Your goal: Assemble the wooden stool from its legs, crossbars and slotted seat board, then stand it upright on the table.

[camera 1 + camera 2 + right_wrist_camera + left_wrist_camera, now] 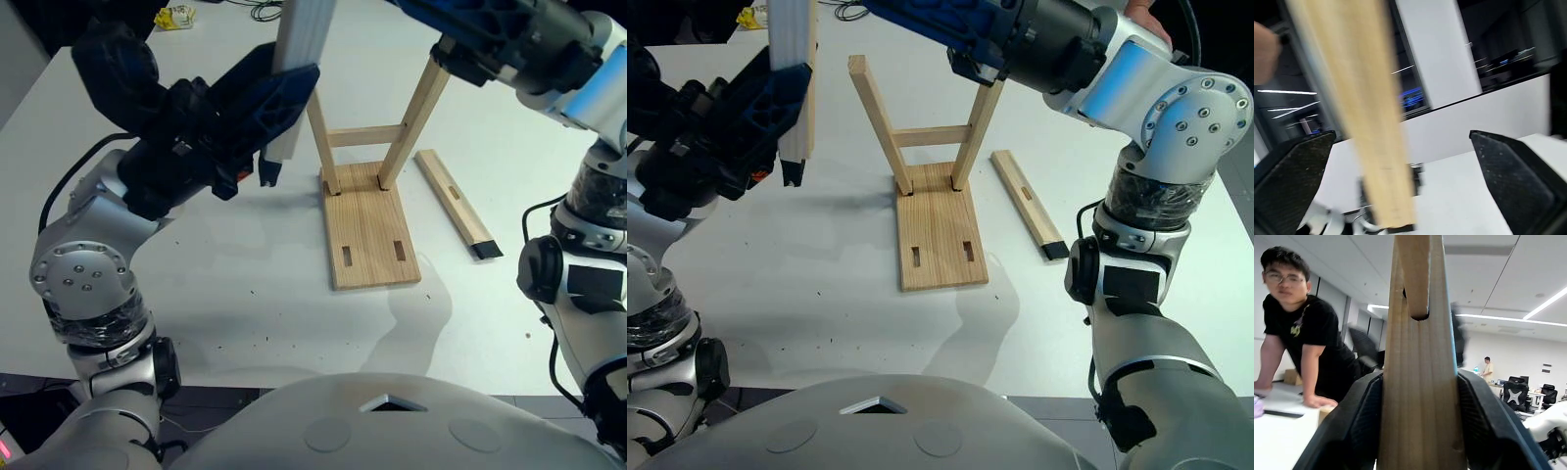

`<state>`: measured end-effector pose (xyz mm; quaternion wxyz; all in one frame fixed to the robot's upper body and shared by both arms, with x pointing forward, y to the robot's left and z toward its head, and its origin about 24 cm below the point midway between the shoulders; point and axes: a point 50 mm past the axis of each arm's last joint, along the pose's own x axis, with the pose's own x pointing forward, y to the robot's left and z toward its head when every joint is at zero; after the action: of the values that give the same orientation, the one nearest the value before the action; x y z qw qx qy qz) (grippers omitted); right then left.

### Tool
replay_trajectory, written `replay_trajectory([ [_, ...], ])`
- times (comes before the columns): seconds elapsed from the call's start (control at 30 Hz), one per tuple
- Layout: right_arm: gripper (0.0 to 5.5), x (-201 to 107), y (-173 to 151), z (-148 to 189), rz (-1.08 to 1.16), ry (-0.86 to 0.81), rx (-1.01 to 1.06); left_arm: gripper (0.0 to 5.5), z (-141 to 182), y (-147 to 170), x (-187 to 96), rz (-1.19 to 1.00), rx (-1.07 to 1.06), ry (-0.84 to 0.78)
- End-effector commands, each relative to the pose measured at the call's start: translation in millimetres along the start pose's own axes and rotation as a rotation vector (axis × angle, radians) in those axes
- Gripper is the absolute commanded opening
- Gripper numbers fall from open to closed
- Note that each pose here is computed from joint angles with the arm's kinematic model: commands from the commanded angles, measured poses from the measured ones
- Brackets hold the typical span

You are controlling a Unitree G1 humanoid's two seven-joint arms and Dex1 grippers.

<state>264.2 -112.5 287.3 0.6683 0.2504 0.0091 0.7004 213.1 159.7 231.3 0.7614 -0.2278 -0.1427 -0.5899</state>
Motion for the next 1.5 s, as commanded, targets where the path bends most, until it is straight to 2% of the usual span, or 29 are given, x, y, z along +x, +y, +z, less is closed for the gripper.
replay_trajectory([
  [0.03,5.04,-7,0,1,0.057,0.042,0.067,2.03,2,4,-3,-0.020,0.037,0.013],
  [0.43,5.04,-2,-5,6,0.072,-0.077,0.152,2.03,-17,-9,3,-0.056,-0.013,-0.017],
  [0.7,5.04,10,9,-17,0.109,-0.028,0.112,2.03,-20,-2,9,-0.041,-0.035,-0.051],
  [0.97,5.04,15,12,-22,0.099,-0.075,0.089,2.03,-27,-7,11,-0.059,-0.091,-0.048],
  [1.07,4.72,15,12,-22,0.095,-0.095,0.093,2.03,-29,-10,11,-0.060,-0.105,-0.050],
  [1.5,2.72,15,13,-20,0.117,-0.111,0.118,2.03,-35,-15,10,-0.055,-0.117,-0.038],
])
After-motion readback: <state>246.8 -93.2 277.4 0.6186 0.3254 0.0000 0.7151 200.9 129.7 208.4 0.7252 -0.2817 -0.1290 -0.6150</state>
